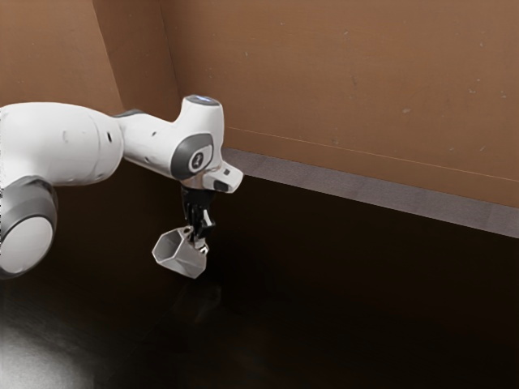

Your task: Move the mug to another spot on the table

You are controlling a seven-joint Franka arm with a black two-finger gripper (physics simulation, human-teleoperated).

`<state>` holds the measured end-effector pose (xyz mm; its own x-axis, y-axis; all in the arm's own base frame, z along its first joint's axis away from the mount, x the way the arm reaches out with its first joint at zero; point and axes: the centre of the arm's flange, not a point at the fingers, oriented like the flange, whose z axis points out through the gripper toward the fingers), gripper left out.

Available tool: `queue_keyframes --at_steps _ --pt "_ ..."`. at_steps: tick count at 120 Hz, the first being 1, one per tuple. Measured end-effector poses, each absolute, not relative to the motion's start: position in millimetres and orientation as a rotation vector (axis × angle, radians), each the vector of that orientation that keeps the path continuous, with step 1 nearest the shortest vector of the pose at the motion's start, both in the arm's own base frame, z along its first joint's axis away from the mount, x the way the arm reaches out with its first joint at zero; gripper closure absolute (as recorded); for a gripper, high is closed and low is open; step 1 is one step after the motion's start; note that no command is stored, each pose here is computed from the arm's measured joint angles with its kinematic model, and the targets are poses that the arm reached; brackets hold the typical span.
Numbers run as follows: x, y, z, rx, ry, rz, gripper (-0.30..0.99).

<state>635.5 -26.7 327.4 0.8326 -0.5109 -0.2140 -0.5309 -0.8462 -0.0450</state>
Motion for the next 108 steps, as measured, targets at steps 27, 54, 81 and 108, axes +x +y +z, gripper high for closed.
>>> queue_keyframes --at_steps 27,54,81,108 --pt "634.7 -26.6 310.9 -2.907 0.781 0.336 0.67" --pt "634.3 -26.3 302.3 -2.910 0.744 0.351 0.65" --pt "630.7 -26.3 287.4 -2.913 0.715 0.382 0.60" --pt "630.5 -28.3 286.5 -2.919 0.706 0.381 0.22"
